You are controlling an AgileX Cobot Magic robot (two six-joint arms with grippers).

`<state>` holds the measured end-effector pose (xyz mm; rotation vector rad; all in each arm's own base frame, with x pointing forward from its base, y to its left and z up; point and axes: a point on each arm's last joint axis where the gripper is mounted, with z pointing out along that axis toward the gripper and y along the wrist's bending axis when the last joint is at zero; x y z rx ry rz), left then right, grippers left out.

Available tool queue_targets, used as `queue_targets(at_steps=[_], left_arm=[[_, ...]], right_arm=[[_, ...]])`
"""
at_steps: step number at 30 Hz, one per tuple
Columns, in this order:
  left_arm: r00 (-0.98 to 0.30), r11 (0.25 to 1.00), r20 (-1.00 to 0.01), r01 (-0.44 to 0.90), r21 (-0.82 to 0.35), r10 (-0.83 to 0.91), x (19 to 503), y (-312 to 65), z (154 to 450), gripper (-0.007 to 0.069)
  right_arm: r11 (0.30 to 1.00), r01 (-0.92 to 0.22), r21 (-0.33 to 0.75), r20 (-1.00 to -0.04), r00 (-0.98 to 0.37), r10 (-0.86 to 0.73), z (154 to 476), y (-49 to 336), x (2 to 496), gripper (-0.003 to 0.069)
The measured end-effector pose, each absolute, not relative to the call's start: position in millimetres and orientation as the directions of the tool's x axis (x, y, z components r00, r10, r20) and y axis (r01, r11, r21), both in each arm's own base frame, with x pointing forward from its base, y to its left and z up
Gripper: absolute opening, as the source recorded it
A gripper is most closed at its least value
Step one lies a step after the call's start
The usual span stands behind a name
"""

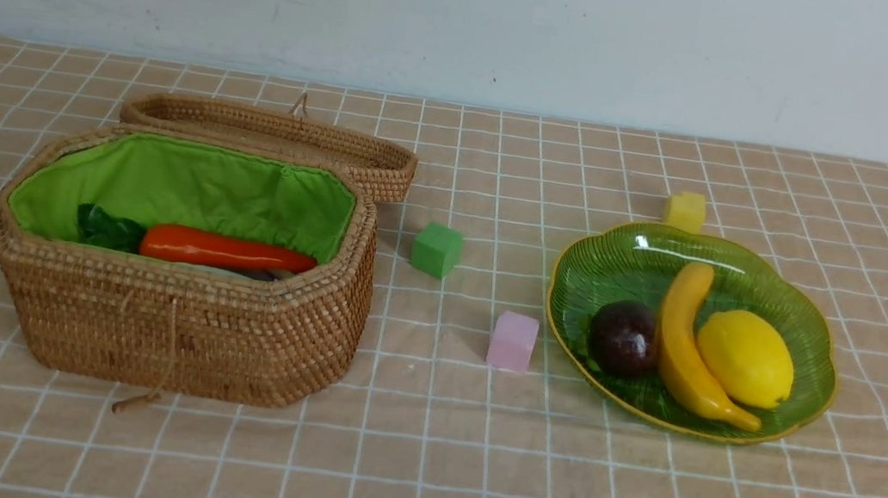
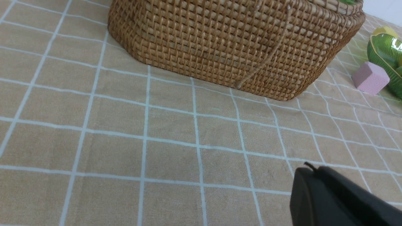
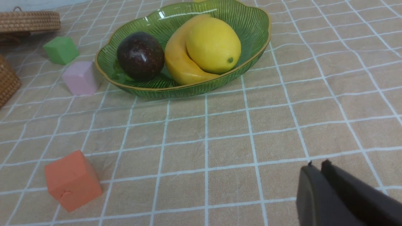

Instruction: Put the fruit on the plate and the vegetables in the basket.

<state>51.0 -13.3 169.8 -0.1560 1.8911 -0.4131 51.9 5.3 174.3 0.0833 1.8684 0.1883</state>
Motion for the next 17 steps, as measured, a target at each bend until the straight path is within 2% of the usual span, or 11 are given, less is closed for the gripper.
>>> queue_targets(at_steps=[17], left_arm=[[-0.354,0.930,-0.884,0.092,-0.357,-0.305,51.0,-13.3,169.8,-0.0004]], right_arm=[[0.984,-0.038,0.172,-0.941,-0.301,0.153,174.3,5.3,51.9,0.0055]])
